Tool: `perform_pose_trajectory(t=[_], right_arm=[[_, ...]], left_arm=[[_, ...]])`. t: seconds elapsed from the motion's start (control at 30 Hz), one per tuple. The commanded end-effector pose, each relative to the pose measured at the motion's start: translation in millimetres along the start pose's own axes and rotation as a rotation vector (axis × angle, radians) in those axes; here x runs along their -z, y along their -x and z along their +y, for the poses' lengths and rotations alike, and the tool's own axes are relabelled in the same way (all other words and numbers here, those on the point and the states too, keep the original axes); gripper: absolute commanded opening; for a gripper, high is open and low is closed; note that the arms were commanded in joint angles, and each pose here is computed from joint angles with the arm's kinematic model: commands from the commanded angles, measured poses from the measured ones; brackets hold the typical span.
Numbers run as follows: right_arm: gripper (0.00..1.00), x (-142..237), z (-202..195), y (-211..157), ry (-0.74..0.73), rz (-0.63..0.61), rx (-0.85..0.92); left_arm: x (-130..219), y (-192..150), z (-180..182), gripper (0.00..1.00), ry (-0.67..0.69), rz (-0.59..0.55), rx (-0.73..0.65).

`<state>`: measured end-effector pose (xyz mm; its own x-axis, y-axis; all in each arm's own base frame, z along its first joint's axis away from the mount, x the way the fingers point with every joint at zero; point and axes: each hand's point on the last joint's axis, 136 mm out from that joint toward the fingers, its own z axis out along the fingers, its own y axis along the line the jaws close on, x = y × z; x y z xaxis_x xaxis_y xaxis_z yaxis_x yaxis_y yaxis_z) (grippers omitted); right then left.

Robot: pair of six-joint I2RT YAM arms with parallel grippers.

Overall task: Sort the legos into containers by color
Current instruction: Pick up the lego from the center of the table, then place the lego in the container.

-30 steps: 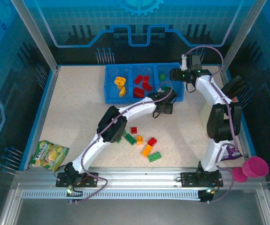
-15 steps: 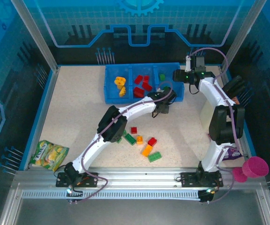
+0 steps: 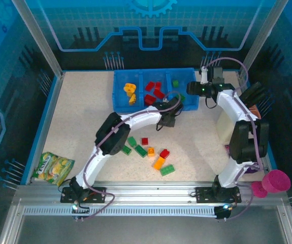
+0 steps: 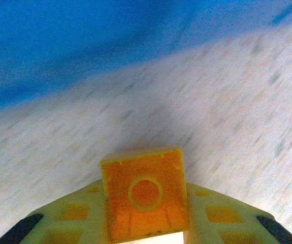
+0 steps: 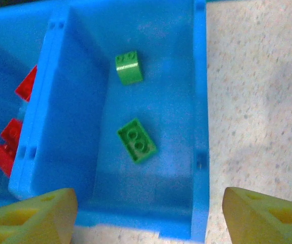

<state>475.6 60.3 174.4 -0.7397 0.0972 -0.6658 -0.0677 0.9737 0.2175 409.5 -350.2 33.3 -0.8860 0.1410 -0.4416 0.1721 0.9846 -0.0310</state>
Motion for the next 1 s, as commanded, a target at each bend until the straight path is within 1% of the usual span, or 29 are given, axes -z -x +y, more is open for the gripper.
perform_pose_trajectory(t=[0.0,0.1,0.23,0.3,0.43,0.5,0.57,0.73,0.87,0.97], right_arm=[[0.75,18,9,-23,0.070,0.005,-0.057],[0.74,26,22,-45,0.121,0.027,-0.065],[0.72,34,47,-72,0.151,0.087,0.008],[0.73,37,62,-87,0.150,0.134,0.071],[0.75,39,91,-116,0.202,0.242,0.147],[0.75,42,102,-130,0.245,0.316,0.161],[0.74,45,112,-142,0.268,0.366,0.188],[0.74,50,131,-165,0.266,0.425,0.246],[0.74,52,144,-184,0.231,0.459,0.303],[0.74,55,143,-196,0.167,0.491,0.367]], left_arm=[[81,34,34,0.24,0.025,-0.130,-0.044],[129,55,60,0.24,0.003,-0.211,-0.032],[179,86,97,0.25,-0.037,-0.315,0.016],[192,102,123,0.26,-0.008,-0.364,0.030],[199,127,168,0.26,0.039,-0.404,0.076],[197,137,184,0.26,0.036,-0.418,0.109],[185,145,199,0.26,0.044,-0.414,0.138],[137,152,223,0.26,0.064,-0.343,0.175],[103,155,233,0.26,0.054,-0.314,0.210],[80,158,240,0.26,0.045,-0.291,0.248]])
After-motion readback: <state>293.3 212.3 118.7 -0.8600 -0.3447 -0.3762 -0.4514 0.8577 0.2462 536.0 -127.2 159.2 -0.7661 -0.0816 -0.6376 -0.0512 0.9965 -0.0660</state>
